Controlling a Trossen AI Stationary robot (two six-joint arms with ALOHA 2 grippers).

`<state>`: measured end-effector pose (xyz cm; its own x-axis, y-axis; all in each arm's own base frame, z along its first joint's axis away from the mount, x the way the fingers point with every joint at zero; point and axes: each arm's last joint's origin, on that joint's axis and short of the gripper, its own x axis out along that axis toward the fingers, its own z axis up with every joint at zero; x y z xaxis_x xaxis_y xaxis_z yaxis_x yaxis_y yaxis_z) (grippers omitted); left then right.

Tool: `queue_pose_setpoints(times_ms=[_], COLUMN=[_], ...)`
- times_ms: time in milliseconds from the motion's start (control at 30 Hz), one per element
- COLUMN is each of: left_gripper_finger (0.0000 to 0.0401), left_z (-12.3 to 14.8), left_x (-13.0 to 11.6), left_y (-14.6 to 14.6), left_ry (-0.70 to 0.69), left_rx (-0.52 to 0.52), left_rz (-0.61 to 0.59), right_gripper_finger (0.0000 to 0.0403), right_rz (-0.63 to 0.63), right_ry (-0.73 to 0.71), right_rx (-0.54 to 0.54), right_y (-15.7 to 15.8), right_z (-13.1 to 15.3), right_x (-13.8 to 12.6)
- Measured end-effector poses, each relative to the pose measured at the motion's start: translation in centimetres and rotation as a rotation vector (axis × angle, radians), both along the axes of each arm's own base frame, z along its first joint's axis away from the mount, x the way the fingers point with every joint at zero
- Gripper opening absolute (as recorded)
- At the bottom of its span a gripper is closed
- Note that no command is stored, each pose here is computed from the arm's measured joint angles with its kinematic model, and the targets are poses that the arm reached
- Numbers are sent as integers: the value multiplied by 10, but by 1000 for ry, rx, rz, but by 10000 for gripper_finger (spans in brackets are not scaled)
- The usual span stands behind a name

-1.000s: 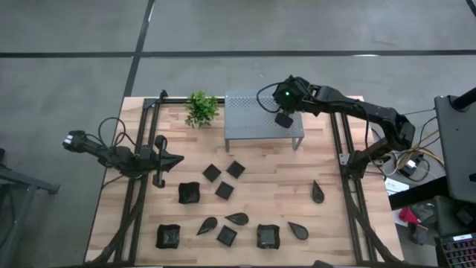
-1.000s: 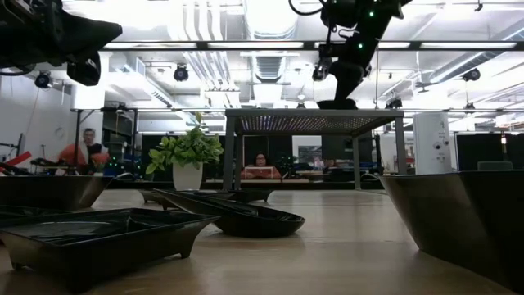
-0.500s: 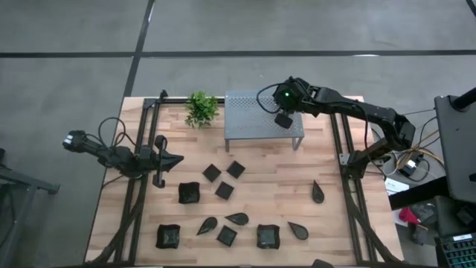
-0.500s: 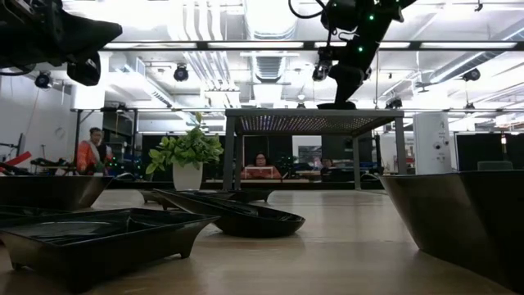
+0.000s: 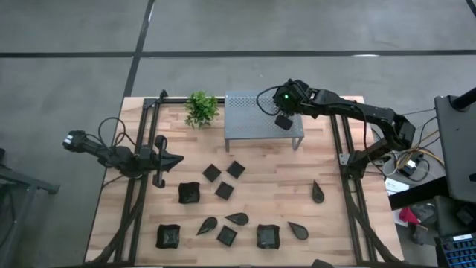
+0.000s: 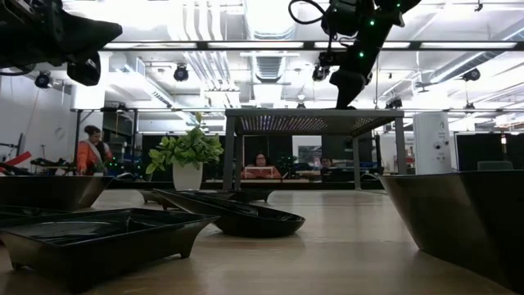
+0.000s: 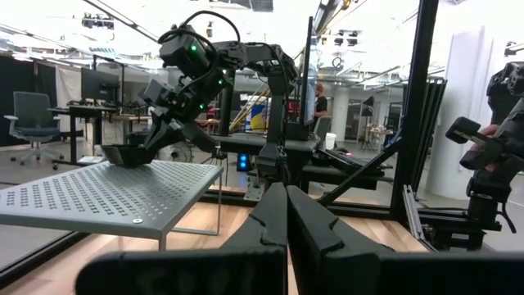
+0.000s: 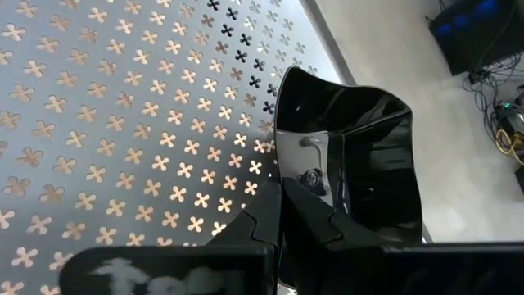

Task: Pick & Place Mini shaped plates
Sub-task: Put the distorted square plate on the shelf, then stack the distorted square plate on top of the other distorted square plate on the shelf

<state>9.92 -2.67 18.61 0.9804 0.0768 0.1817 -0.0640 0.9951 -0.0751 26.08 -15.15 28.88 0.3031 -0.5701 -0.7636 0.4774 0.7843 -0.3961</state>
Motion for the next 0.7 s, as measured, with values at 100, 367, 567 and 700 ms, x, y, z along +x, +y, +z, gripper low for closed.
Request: queue_pose_setpoints(times_ms=[100, 367, 567, 700], left_gripper_finger=[0, 0, 0, 0], left_z=[0, 0, 0, 0], left_x=[0, 0, 0, 0], left_y=[0, 0, 0, 0], left_ry=[0, 0, 0, 0], left_rx=[0, 0, 0, 0], left_rz=[0, 0, 0, 0], right_gripper_finger=[9, 43, 82, 97], right_rz=[3, 13, 6, 21], right_ry=[3, 10, -11, -58], right_rx=[-2, -6, -13, -33], right_y=[0, 0, 1, 9], right_z=[0, 0, 7, 22], right_x=[0, 0, 1, -1])
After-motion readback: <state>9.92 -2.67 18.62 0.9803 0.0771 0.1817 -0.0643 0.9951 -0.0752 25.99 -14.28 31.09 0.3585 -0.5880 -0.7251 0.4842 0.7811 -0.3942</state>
